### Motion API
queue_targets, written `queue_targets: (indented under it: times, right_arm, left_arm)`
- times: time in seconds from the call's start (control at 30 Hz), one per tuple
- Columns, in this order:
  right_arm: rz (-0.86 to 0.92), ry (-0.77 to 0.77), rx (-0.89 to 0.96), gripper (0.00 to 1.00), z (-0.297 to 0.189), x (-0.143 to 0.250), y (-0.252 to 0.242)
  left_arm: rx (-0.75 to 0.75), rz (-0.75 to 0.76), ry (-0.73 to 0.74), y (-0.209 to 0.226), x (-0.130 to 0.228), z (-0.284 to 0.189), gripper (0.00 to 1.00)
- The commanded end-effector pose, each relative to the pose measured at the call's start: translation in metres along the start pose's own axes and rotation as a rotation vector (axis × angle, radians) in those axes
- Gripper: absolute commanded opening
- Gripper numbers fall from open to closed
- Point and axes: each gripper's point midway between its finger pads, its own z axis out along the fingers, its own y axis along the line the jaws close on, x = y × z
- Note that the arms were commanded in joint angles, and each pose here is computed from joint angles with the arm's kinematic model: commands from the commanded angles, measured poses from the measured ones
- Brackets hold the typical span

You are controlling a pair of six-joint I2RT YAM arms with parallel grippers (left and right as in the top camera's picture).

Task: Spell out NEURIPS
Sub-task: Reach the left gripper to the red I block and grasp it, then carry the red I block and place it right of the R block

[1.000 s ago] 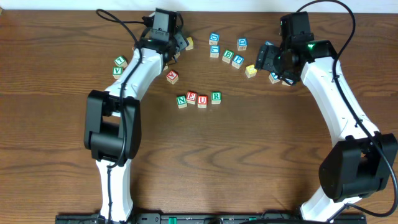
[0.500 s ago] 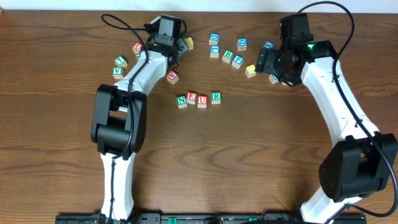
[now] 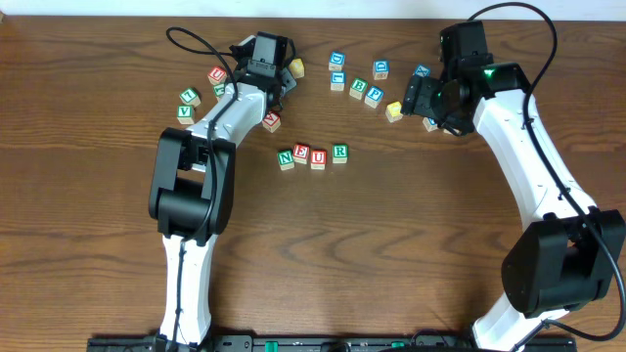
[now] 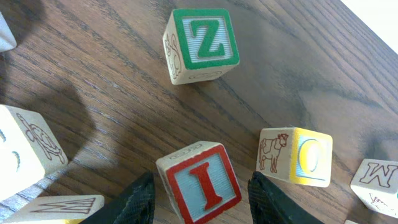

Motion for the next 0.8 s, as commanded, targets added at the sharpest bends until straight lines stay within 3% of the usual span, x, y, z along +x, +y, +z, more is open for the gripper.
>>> queue_targets:
  times: [0.0, 0.77]
  right_arm:
    - [-0.021, -0.017, -0.012, 0.89, -0.006, -0.004, 0.005]
    - [-0.038, -0.015, -0.011, 0.9, -0.006, -0.004, 0.005]
  left_arm:
    - [-0.022, 0.009, 0.006, 0.003, 0.011, 0.006, 0.48]
    - [-0.051, 0.028, -0.004, 0.013, 0.014, 0.019, 0.48]
